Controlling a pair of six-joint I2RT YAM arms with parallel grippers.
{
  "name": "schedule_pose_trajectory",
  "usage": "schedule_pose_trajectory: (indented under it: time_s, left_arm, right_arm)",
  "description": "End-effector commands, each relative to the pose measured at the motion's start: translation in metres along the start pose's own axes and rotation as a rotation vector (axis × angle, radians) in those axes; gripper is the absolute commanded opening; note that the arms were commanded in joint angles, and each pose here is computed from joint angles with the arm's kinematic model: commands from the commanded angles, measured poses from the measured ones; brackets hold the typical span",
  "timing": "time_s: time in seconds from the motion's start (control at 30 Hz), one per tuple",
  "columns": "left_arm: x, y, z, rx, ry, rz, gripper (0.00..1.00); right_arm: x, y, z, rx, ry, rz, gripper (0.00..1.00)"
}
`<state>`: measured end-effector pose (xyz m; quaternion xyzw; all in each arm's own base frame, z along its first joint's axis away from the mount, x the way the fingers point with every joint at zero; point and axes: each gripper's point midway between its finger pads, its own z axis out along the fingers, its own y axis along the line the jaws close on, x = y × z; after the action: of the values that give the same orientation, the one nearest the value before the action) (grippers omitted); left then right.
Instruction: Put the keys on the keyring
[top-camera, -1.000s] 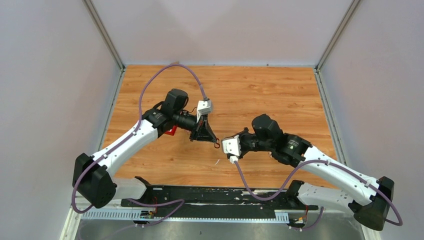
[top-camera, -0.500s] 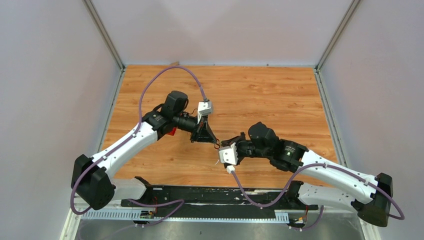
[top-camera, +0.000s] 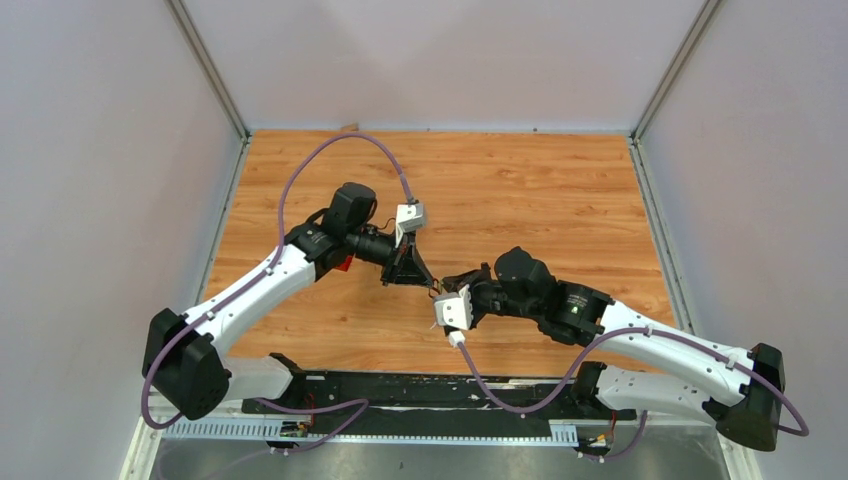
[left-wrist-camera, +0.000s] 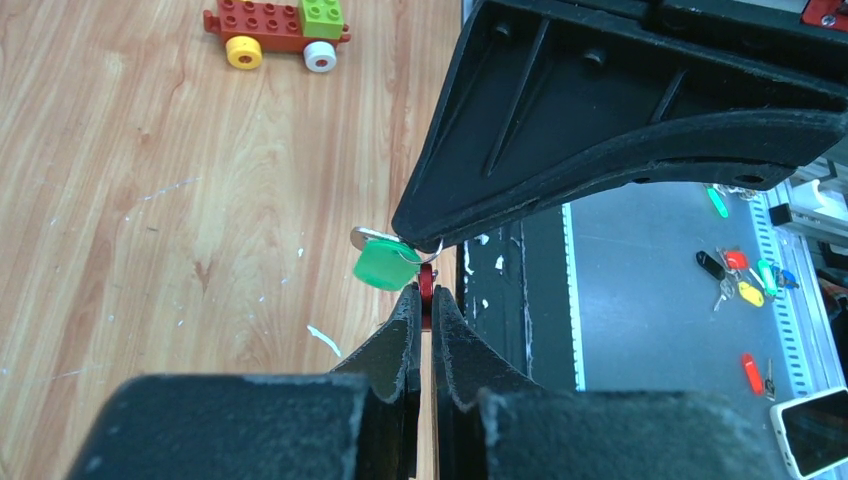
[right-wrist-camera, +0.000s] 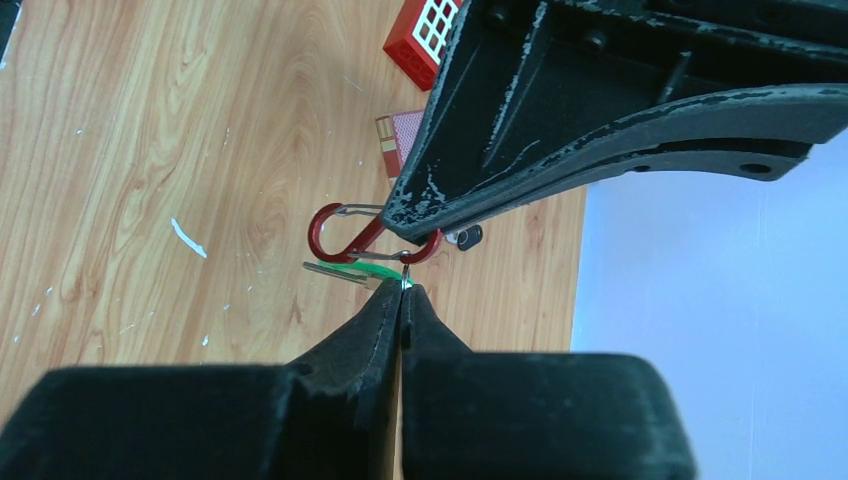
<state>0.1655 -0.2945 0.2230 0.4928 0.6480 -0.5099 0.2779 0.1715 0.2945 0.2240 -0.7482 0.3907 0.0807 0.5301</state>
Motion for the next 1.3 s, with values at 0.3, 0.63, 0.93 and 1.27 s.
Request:
schedule_pose_trajectory:
  time_s: [0.3, 0.63, 0.93, 1.27]
  left_arm:
    - [-0.005, 0.002, 0.003, 0.004, -0.017, 0.026, 0.00]
    - [-0.008, -0.003, -0.001, 0.001, -0.031, 0.058, 0.00]
    - [-0.009, -0.003, -0.001, 0.001, -0.030, 0.065, 0.00]
    - [0.000, 0.008, 0.002, -0.029, -0.005, 0.051, 0.00]
  right_arm:
    - [-0.009, -0.007, 0.002, 0.033, -0.024, -0.022, 0.00]
    - [-0.003, -0.002, 0.005, 0.010, -0.003, -0.030, 0.00]
    - [-0.003, 0.001, 0.007, -0.005, -0.001, -0.028, 0.00]
    - [-0.012, -0.002, 0.002, 0.004, -0.036, -0.003, 0.00]
